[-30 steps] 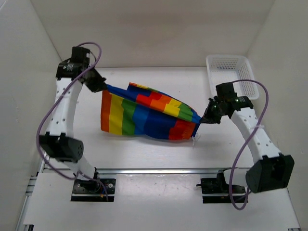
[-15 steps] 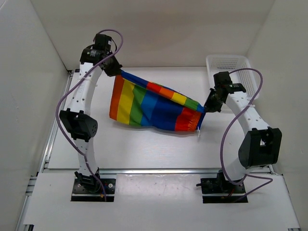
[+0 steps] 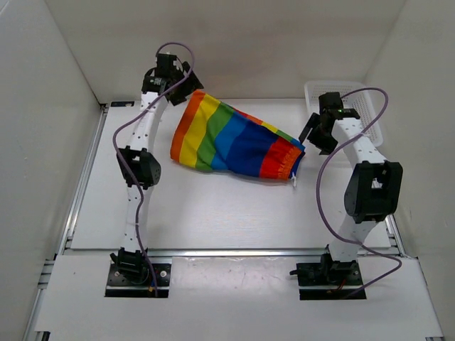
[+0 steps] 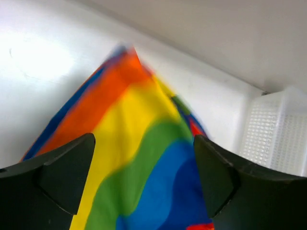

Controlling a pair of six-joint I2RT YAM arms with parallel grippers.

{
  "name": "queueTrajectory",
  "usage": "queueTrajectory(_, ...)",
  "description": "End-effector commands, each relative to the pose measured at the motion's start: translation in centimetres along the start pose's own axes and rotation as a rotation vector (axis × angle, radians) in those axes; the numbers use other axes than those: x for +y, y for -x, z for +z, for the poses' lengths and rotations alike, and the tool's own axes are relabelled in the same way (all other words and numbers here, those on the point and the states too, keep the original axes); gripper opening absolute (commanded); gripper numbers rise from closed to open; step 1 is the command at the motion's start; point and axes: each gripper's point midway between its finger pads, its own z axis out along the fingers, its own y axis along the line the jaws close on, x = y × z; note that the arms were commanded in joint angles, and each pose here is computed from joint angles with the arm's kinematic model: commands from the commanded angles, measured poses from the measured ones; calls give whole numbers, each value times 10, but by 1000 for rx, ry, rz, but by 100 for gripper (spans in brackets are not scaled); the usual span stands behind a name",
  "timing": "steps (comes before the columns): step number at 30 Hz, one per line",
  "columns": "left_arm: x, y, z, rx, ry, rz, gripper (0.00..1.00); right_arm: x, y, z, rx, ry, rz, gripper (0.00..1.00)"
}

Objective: Fold and stack the shorts
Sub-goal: Fold the shorts

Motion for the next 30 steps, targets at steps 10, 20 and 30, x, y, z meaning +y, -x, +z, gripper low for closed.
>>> queueTrajectory(10,61,-16,-102,28,188,74,94,2,-58,-59,-13,153,-71,83)
queueTrajectory(20,154,-124,-57,339,362,64,100,18,-108,-29,193,258,11,86)
queueTrajectory(30,164,-157,8,463,306,78,94,36,-92,41,214,167,-9,80)
